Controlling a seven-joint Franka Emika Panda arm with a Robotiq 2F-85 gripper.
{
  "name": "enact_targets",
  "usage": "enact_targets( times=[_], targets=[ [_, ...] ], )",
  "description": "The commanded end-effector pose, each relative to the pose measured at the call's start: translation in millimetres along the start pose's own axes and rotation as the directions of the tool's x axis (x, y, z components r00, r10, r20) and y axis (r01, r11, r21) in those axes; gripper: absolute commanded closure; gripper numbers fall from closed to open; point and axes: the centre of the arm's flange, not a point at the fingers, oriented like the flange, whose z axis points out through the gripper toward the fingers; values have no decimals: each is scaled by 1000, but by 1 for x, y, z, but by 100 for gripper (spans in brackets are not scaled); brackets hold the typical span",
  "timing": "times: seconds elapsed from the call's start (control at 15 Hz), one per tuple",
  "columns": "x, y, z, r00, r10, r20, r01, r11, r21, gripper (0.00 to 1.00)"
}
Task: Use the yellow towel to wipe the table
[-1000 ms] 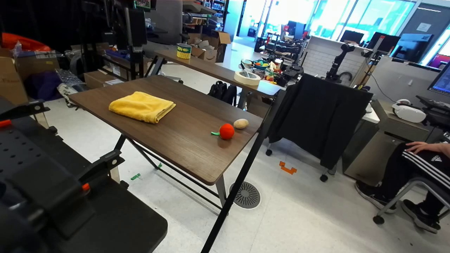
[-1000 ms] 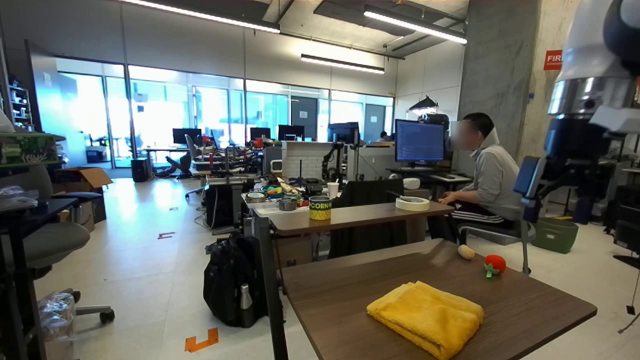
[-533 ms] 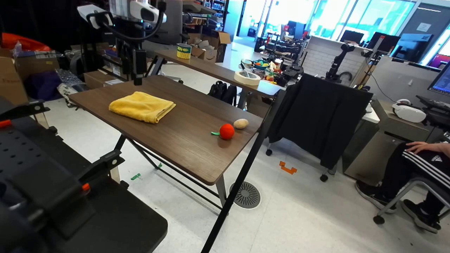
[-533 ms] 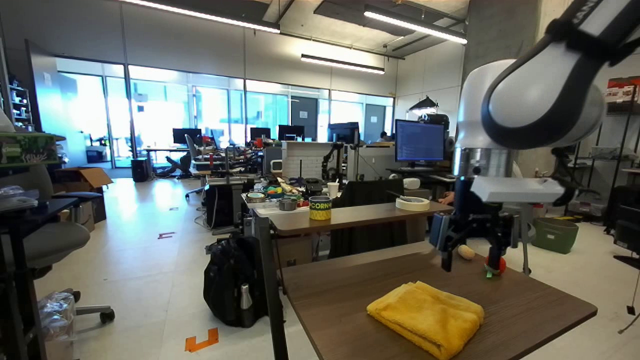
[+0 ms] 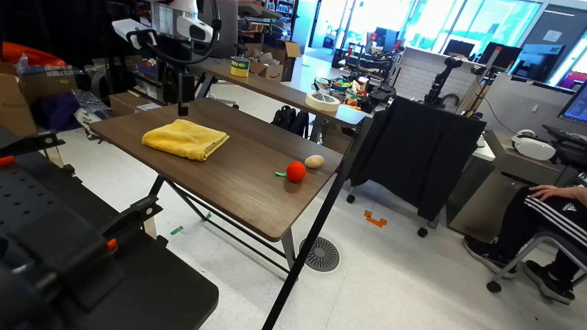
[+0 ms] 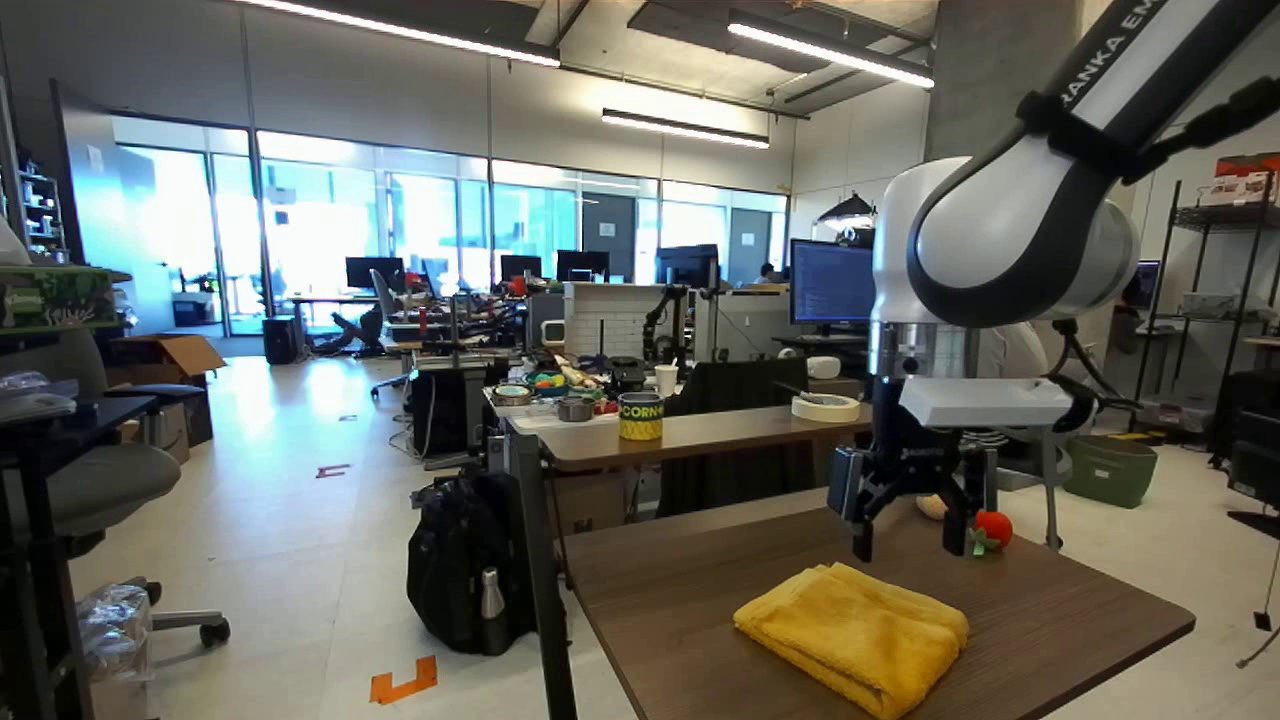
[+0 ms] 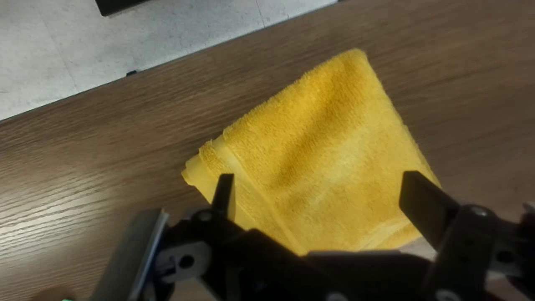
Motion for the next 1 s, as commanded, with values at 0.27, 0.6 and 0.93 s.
enact_targets(
  times=[0.27, 0.6, 0.93],
  targets=[
    [2, 14, 5, 966, -242, 88, 242, 970, 17, 0],
    [8, 2, 18, 961, -261, 85, 260, 965, 23, 0],
    [45, -9, 59, 979, -200, 36, 200, 980, -17, 0]
  ],
)
